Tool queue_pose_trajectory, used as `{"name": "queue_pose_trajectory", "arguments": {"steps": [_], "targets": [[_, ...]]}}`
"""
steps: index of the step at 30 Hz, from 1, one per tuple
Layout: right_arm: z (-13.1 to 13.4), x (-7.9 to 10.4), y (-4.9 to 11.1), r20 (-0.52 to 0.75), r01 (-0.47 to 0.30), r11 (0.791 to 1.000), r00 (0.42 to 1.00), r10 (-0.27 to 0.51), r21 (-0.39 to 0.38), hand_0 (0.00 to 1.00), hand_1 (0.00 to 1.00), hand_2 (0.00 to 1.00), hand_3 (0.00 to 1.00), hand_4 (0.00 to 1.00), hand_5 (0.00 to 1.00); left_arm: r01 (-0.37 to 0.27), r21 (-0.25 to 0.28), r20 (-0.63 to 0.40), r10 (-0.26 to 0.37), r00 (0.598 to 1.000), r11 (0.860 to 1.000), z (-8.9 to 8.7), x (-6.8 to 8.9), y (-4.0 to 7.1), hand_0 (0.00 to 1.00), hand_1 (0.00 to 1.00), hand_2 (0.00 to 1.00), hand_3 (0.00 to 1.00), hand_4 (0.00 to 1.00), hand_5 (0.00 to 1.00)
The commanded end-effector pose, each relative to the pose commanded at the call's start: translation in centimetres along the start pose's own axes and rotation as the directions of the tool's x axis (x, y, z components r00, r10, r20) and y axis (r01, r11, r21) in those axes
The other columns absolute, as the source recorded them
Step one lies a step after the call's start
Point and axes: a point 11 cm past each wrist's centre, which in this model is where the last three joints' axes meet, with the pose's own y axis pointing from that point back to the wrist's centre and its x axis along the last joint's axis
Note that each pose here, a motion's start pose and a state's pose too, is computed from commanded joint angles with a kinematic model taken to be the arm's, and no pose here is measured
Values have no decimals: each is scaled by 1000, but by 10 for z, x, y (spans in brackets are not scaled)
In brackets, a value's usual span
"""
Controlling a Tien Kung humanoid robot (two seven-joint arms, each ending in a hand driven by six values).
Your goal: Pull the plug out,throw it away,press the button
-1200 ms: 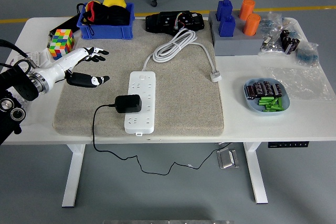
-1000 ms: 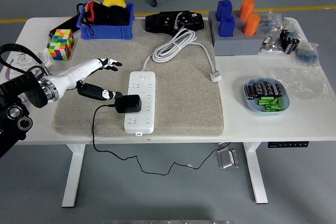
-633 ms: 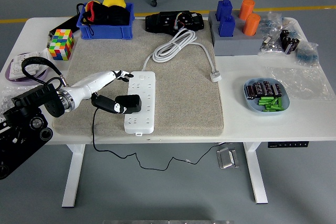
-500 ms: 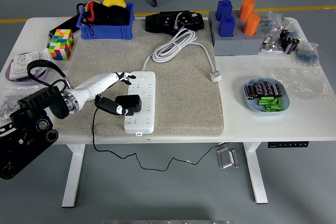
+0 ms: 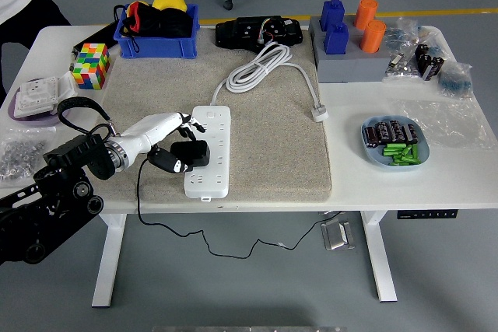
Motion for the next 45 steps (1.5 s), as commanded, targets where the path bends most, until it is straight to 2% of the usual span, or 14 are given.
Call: {"name": "queue_pose_trajectory", "arguments": {"steps": [2, 3, 8, 9, 14, 15, 22, 25, 29, 35, 38, 39, 44, 45], "targets": [[0, 0, 0, 0, 1, 1000, 1000, -1, 1, 767, 729, 724, 713, 883, 658, -5, 0, -6, 5, 1000, 1000, 0, 1, -1, 730, 601, 602, 656, 861, 2], [-1, 0, 0, 0, 1, 1000, 1000, -1, 1, 767, 729, 724, 713, 883, 658, -4, 4, -5, 4, 1000, 1000, 0, 1, -1, 600, 509, 509, 593, 767, 2], [-2, 0, 0, 0, 0, 1000, 1000, 0, 5, 767, 729, 724, 713, 883, 658, 7, 20, -9, -7, 1000, 1000, -2, -1, -3, 600, 509, 509, 593, 767, 2], [-3, 0, 0, -1, 0, 1000, 1000, 0, 6, 767, 729, 724, 713, 883, 658, 7, 19, -14, -7, 1000, 1000, -1, -1, -3, 496, 399, 434, 568, 687, 2], [-2, 0, 0, -1, -1, 1000, 1000, 1, 5, 767, 729, 724, 713, 883, 658, -9, -1, -29, 9, 1000, 1000, 2, 2, -3, 496, 399, 434, 568, 687, 2], [-2, 0, 0, -1, -1, 1000, 1000, 1, 4, 767, 729, 724, 713, 883, 658, -13, -5, -33, 12, 999, 1000, 2, 3, -3, 471, 315, 344, 534, 618, 2], [-1, 0, 0, 0, 0, 1000, 1000, 0, 3, 767, 729, 724, 713, 883, 658, -22, -24, -44, 21, 999, 999, 7, 6, -2, 446, 294, 316, 521, 637, 2], [-2, 0, 0, 0, 1, 1000, 1000, -1, 5, 767, 729, 724, 713, 883, 658, -43, -36, -55, 41, 998, 998, 10, 13, -1, 446, 294, 316, 521, 637, 2], [-2, -1, 0, 1, 1, 1000, 1000, -1, 5, 767, 729, 724, 713, 883, 658, -95, -49, -89, 90, 992, 994, 11, 30, 1, 452, 302, 322, 518, 638, 2], [-4, -1, 0, 3, 1, 1000, 1000, -1, 8, 767, 729, 724, 713, 883, 658, -154, 39, -115, 158, 981, 987, -22, 48, -4, 460, 313, 323, 519, 636, 2], [-4, -1, 0, -1, 2, 1000, 1000, -2, 7, 767, 729, 724, 713, 883, 658, -153, 104, -113, 164, 980, 983, -44, 48, -5, 460, 313, 323, 519, 636, 2], [-4, -1, 0, -2, 1, 1000, 1000, -1, 7, 767, 729, 724, 713, 883, 658, -154, 123, -113, 168, 979, 980, -50, 47, -5, 515, 367, 381, 569, 650, 2], [-3, 0, 0, -6, -1, 1000, 1000, 1, 4, 767, 729, 724, 713, 883, 658, -146, 167, -121, 167, 979, 975, -65, 43, -5, 515, 367, 381, 569, 650, 2], [-3, 1, 0, -7, -1, 1000, 1000, 1, 4, 767, 729, 724, 713, 883, 658, -143, 171, -124, 165, 978, 975, -66, 42, -5, 553, 453, 460, 582, 725, 2]]}}
